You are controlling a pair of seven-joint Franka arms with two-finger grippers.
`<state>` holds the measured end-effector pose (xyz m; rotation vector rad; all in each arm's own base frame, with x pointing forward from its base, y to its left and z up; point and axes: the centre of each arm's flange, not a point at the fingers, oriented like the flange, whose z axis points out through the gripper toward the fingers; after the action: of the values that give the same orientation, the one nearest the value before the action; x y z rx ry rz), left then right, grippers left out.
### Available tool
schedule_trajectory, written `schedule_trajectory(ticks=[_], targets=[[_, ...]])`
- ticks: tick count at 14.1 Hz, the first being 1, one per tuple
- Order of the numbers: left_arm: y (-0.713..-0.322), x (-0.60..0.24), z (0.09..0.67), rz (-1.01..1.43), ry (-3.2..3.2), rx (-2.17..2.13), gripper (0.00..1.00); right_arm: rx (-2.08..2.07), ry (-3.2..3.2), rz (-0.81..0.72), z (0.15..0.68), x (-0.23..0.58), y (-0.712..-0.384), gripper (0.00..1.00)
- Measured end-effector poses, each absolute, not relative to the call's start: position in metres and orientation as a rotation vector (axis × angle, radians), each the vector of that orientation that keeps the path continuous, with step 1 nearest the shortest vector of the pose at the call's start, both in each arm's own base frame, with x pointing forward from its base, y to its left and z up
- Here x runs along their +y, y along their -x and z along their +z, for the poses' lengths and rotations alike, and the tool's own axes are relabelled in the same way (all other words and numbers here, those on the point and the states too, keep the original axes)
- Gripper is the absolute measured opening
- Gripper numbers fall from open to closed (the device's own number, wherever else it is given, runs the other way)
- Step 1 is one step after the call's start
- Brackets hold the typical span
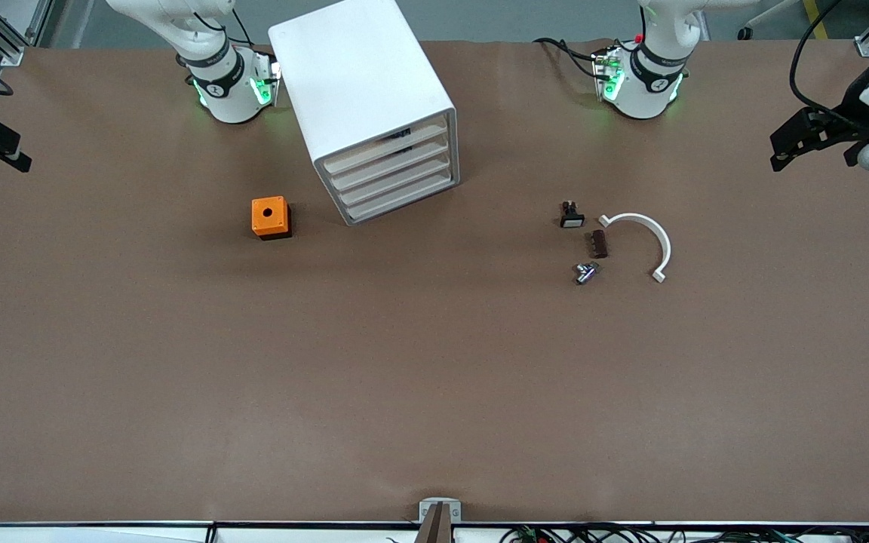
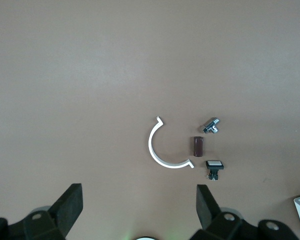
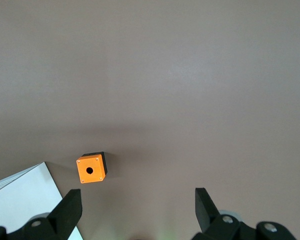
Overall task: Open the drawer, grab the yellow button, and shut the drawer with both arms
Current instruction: 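Move the left gripper from rest toward the white drawer cabinet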
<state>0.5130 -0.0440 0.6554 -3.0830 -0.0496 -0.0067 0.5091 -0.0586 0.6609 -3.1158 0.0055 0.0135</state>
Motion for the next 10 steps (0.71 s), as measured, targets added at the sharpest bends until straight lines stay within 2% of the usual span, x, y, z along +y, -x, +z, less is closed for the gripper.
schedule_trajectory(ticks=[7,10], targets=[[-0.523,-0.041,0.650,0.015,3.061,-0.052,1.00,0.003,3.115,0.016,0.661,-0.058,-0.509,1.00],[-0.535,-0.044,0.630,0.080,3.057,-0.063,1.00,-0.006,3.115,0.017,0.660,-0.055,-0.509,1.00]])
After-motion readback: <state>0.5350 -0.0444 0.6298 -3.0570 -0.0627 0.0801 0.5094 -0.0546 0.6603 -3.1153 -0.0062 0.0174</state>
